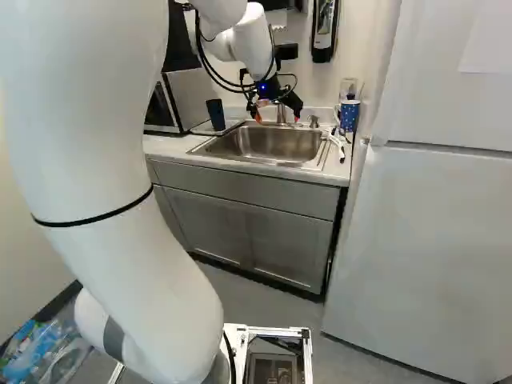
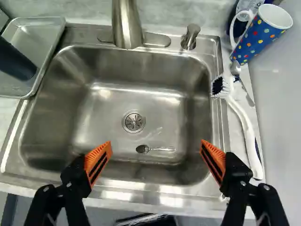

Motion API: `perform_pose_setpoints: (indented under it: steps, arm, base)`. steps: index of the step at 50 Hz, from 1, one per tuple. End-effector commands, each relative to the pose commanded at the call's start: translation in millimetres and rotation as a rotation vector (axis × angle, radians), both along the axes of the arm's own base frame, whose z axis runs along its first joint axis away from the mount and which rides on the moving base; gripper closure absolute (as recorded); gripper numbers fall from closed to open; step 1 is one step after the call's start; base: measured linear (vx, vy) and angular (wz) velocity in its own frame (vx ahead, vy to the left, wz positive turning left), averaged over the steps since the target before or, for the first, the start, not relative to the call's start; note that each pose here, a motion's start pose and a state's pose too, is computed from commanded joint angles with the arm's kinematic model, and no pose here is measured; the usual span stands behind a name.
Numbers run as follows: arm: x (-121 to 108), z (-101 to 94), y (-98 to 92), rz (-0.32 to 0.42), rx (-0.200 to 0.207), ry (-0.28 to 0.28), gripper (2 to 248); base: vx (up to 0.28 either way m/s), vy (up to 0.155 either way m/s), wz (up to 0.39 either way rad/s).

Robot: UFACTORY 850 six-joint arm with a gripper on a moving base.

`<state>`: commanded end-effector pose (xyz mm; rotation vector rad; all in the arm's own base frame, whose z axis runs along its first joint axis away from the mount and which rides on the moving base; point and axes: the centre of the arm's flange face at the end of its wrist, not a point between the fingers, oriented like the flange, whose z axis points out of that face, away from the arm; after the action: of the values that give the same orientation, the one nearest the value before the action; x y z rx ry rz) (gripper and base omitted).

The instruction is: Rinse the cup and place it in the tray

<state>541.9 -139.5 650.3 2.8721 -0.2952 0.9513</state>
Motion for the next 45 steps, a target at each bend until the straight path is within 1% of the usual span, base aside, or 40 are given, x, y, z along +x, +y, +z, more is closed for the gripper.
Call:
perform_pose_setpoints:
  steps: [45]
  arm:
    - [0.0, 0.0, 0.0, 0.0, 0.0, 0.0, 3]
  base:
    - [-0.138, 0.042, -0.001]
